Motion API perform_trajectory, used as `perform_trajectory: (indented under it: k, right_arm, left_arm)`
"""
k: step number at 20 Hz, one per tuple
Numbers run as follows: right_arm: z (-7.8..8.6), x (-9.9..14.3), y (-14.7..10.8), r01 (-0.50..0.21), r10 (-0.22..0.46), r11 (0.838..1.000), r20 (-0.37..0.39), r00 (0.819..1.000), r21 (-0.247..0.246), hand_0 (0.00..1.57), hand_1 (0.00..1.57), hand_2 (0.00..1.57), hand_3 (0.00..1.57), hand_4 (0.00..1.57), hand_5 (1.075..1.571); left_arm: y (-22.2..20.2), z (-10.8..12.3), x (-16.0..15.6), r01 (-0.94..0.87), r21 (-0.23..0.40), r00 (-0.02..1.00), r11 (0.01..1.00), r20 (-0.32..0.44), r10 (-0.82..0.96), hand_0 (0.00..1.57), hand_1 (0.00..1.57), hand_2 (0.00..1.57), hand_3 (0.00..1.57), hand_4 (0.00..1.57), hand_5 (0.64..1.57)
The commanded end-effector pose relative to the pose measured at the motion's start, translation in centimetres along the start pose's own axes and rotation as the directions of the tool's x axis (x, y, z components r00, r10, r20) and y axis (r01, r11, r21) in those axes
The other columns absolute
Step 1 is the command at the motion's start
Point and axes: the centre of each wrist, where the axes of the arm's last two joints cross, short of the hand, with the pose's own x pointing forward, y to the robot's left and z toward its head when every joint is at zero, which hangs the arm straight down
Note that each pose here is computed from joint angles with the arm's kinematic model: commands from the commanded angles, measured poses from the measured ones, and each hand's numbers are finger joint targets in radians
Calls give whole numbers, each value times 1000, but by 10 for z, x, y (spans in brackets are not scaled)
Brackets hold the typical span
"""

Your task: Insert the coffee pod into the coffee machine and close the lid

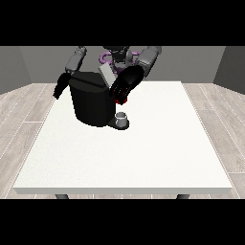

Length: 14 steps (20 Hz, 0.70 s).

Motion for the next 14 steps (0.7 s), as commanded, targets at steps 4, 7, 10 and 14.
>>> perform_trajectory:
  k: [4, 7, 10, 14]
  right_arm:
    - [3, -6, -2, 8, -7, 1000, -41, 999, 8, 0, 0, 0, 0, 0, 1571]
    - [9, -16, -8, 6, -6, 1000, -52, 999, 12, 0, 0, 0, 0, 0, 1571]
    - [32, -49, -2, 15, -14, 1000, -123, 992, 4, 0, 0, 0, 0, 0, 1571]
    - [70, -85, -14, 27, -26, 1000, -265, 964, -3, 0, 0, 0, 0, 0, 1571]
  left_arm:
    - [-23, 3, -7, -6, -16, 1000, 1000, -20, 6, 0, 0, 432, 326, 0, 1571]
    - [-28, 7, -14, -18, -31, 998, 999, -66, 15, 0, 0, 299, 199, 0, 1571]
    - [-56, 7, -9, -90, -118, 994, 989, -78, 81, 0, 0, 0, 60, 0, 1571]
    - [-134, 33, -21, -177, -261, 983, 949, -92, 158, 0, 0, 0, 0, 0, 1571]
